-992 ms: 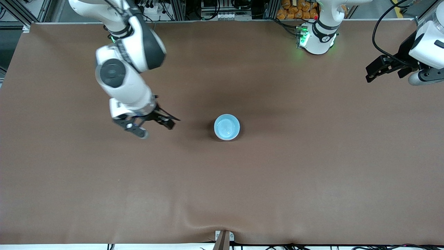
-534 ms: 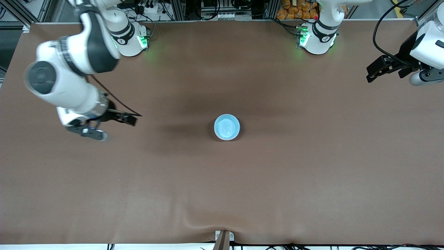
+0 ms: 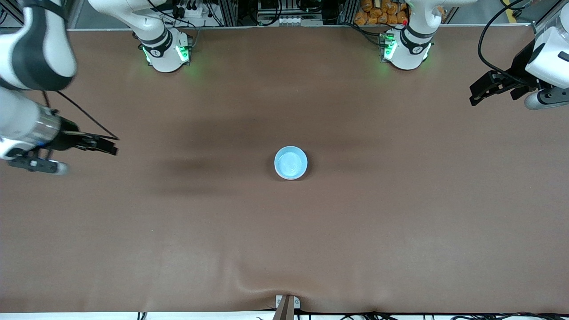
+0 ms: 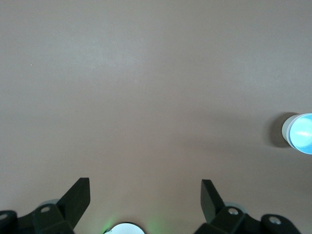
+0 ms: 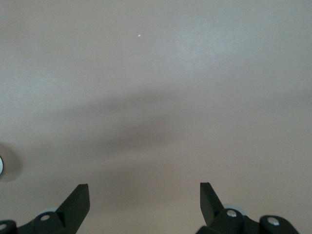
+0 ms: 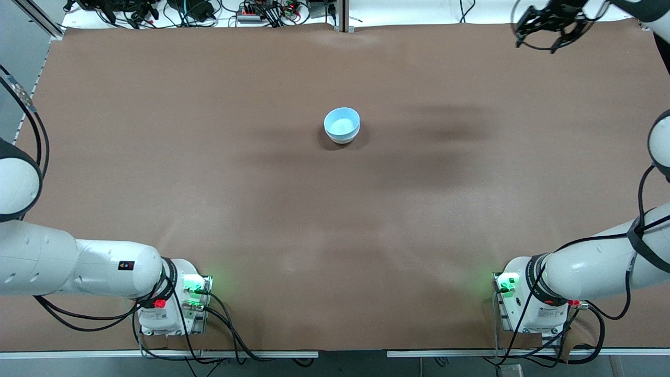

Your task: Stack pink and blue bowls on white bowl

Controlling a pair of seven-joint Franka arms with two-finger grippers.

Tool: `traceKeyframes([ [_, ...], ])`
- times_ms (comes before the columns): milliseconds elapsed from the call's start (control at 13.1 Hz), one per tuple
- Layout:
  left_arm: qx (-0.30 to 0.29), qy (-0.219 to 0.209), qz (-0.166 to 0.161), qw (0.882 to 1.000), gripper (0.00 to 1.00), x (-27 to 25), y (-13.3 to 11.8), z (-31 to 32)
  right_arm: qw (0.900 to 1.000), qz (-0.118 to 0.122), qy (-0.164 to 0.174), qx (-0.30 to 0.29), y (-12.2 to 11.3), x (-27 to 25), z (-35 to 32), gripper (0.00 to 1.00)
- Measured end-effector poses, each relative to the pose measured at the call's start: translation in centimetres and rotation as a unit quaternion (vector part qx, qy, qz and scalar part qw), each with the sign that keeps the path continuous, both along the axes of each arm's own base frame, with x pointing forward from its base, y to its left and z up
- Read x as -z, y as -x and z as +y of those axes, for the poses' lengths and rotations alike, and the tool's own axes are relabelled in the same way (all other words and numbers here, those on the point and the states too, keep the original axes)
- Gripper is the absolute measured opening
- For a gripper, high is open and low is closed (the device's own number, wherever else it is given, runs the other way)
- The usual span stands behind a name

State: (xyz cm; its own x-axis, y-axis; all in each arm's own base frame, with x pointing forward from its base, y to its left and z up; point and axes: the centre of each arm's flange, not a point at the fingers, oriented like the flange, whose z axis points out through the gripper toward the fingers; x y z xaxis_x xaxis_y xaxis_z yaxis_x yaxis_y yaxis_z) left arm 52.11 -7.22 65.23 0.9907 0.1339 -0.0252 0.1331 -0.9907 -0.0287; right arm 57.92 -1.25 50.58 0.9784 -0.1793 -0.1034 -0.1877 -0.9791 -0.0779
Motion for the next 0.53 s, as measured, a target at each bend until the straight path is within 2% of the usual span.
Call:
traceKeyframes([
  [305, 0.000, 0.000, 0.000, 1.000, 1.00, 0.0, 0.0, 0.0, 1.000, -0.012, -0.011, -0.004, 2.3, -4.4, -1.7, 1.00],
  [534, 0.000, 0.000, 0.000, 1.000, 1.00, 0.0, 0.0, 0.0, 0.999, -0.014, -0.017, -0.035, 3.6, -8.0, -1.7, 1.00],
])
